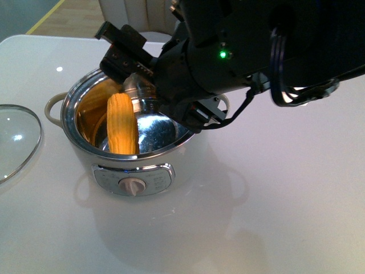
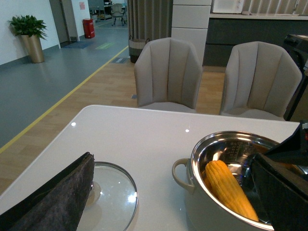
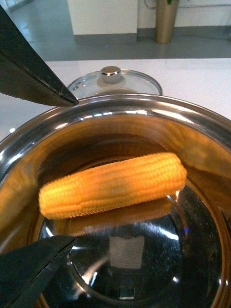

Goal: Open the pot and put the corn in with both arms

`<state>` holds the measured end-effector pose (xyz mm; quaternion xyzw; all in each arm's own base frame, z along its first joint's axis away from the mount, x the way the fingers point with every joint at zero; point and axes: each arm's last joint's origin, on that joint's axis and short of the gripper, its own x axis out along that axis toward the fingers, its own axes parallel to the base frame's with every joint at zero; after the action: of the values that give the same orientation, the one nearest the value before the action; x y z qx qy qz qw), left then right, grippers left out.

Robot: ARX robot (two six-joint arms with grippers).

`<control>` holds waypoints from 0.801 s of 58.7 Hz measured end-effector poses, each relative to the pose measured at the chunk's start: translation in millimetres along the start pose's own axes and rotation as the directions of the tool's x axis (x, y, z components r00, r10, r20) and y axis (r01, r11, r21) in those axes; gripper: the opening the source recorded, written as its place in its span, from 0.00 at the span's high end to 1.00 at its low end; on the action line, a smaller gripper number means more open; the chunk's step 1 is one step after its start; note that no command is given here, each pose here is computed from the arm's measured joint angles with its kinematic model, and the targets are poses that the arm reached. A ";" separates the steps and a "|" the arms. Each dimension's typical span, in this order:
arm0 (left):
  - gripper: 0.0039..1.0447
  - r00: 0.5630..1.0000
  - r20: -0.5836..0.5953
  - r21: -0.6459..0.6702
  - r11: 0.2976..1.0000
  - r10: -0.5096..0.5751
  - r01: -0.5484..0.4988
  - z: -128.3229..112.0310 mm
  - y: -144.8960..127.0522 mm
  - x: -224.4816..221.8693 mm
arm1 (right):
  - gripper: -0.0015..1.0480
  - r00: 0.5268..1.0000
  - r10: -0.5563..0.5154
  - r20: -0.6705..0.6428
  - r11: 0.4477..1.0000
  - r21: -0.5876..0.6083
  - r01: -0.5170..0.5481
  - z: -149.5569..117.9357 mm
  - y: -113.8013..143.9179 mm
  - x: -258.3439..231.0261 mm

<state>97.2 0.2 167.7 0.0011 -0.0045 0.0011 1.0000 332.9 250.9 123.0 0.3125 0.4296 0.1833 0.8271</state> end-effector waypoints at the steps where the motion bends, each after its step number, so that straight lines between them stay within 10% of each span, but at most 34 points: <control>1: 0.06 1.000 0.000 0.000 1.000 0.000 0.000 0.0 0.0 0.0 | 0.25 1.000 0.001 0.005 1.000 0.008 -0.001 1.9 -1.8 -1.9; 21: 0.06 1.000 0.000 0.000 1.000 0.000 0.000 0.0 0.0 0.0 | 0.24 0.982 0.008 0.190 0.984 0.175 -0.042 51.5 -36.7 -67.0; 30: 0.06 1.000 0.000 0.000 1.000 0.000 0.000 0.0 0.0 0.0 | 0.09 0.953 -0.091 0.288 0.987 0.156 0.047 59.6 -55.8 -103.3; 47: 0.06 1.000 0.000 0.000 1.000 0.000 0.000 0.0 0.0 0.0 | 0.08 0.865 -0.242 0.440 0.968 0.054 0.244 69.0 -73.8 -171.2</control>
<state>97.2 0.2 167.7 0.0011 -0.0045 0.0011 1.0000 295.9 73.8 205.3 0.2879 0.2657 0.0026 0.9201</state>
